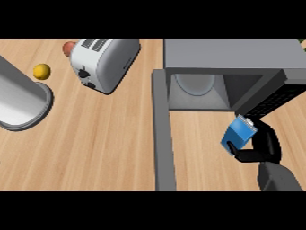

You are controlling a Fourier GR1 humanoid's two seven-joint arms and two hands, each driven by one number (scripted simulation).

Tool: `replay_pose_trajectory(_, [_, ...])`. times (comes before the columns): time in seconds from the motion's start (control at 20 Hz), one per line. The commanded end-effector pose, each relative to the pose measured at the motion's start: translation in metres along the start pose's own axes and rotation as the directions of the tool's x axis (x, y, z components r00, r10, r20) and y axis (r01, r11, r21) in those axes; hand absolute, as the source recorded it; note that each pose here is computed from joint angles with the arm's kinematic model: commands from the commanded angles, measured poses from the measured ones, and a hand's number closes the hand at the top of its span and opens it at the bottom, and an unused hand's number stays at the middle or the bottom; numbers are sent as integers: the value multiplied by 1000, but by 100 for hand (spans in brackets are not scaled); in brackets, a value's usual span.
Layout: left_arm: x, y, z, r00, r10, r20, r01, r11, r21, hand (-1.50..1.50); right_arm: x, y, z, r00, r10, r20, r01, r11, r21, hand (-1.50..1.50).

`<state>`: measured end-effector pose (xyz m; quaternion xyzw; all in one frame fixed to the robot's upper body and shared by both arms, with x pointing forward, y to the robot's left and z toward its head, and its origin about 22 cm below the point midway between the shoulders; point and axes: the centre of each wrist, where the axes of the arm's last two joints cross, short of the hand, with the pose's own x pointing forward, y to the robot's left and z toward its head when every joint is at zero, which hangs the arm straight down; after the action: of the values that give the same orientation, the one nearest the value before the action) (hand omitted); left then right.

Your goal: Pick up the milk, place it into the microwave and close the microwave

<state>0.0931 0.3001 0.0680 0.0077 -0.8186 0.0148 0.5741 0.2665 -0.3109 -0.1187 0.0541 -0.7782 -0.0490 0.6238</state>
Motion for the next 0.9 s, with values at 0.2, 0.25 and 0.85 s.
replay_pose_trajectory(0.2, [10, 9, 2, 1000, 11, 16, -11, 1000, 5, -150, 3, 34, -1, 993, -88, 74, 78, 989, 127, 150])
replay_pose_trajectory(0.25, [-8, 8, 6, 1000, -8, 9, 8, 1000, 17, -150, 7, 46, 0, 995, -84, 59, 74, 986, 152, 150])
replay_pose_trajectory(0.85, [9, 24, 15, 1000, 10, 16, -10, 1000, 14, -150, 83, 109, 43, 996, -71, 46, 63, 986, 156, 150])
